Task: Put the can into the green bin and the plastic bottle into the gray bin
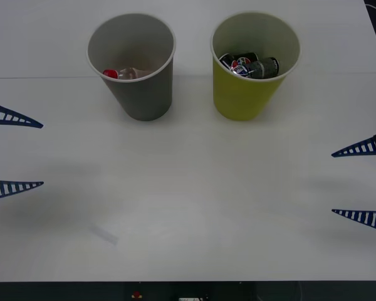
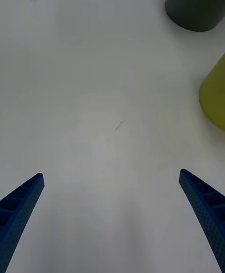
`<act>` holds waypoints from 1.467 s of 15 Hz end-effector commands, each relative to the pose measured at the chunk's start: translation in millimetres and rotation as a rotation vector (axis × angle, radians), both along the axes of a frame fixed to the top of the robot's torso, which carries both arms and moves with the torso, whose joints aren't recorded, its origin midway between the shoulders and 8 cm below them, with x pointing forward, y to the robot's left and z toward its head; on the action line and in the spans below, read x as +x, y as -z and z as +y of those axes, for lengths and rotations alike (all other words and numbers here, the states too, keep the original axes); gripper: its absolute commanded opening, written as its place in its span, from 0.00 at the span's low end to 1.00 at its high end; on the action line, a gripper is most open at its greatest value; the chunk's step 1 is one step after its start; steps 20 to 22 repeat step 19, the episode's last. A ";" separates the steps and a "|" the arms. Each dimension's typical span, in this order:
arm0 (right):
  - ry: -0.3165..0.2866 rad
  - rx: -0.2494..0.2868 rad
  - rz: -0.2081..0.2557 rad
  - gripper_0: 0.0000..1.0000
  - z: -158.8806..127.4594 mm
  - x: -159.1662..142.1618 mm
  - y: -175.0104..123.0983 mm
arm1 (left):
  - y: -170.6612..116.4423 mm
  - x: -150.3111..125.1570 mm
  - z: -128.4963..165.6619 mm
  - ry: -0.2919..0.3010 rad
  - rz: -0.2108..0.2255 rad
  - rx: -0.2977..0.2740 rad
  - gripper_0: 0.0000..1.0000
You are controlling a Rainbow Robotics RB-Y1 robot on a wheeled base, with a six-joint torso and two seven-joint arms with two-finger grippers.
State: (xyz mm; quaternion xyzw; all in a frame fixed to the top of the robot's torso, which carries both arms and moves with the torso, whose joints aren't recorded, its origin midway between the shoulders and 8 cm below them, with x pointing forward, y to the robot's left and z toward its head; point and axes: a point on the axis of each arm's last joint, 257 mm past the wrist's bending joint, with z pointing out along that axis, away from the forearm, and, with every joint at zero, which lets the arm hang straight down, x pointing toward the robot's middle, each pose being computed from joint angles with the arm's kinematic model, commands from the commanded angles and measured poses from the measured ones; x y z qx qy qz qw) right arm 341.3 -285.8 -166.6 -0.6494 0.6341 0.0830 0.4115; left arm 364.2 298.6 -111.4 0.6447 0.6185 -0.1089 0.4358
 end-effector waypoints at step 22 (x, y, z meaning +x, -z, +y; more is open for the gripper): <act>0.000 0.000 0.000 1.00 0.0 0.0 0.0 | 40.1 -33.6 15.4 -0.004 0.026 0.018 1.00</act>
